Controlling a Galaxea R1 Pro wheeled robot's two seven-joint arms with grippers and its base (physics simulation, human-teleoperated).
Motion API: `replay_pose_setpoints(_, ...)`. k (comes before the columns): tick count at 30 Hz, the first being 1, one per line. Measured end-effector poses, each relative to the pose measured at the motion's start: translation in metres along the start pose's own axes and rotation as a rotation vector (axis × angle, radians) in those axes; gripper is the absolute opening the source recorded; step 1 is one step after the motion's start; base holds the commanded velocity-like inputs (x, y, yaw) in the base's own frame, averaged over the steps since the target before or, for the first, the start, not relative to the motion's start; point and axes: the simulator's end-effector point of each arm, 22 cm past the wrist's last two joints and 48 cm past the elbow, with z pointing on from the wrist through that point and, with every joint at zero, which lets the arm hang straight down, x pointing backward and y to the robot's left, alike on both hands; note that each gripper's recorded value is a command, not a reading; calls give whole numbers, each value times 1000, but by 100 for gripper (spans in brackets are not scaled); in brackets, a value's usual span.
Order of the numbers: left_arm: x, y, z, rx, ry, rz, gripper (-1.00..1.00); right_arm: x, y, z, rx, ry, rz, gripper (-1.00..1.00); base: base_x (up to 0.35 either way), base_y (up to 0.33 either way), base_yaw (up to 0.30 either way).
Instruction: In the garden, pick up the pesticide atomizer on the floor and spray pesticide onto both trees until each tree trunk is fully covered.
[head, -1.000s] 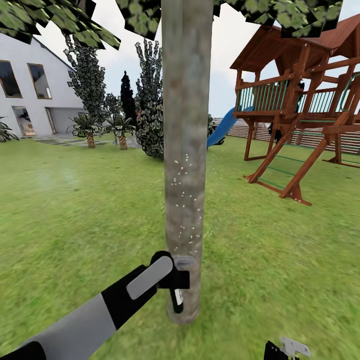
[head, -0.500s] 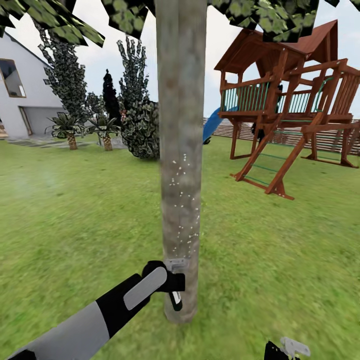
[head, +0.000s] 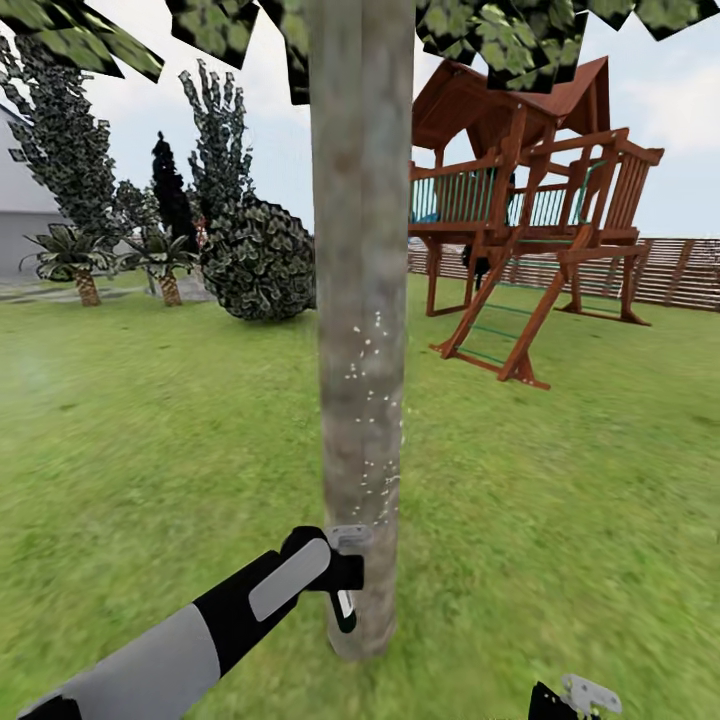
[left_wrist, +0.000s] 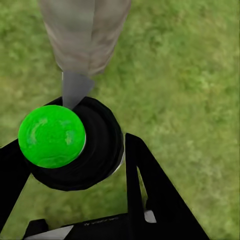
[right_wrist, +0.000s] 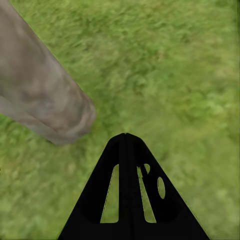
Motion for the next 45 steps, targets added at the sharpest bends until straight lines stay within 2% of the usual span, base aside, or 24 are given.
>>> replay_pose_setpoints(14,2,5,4,-13,7,-9,-100,-2,-1,0,2,-5,4,-100,-94,337,-174)
replay_pose_setpoints(21,2,-5,3,29,6,-10,-100,-2,-2,0,3,-5,5,-100,-28,344,-237)
replay_pose_setpoints(38,2,-6,3,34,7,-11,-100,-2,-2,0,4,-6,7,-100,0,350,-244)
replay_pose_setpoints(45,10,10,12,-3,32,-24,-100,-2,-1,0,0,-6,7,-100,0,350,-74)
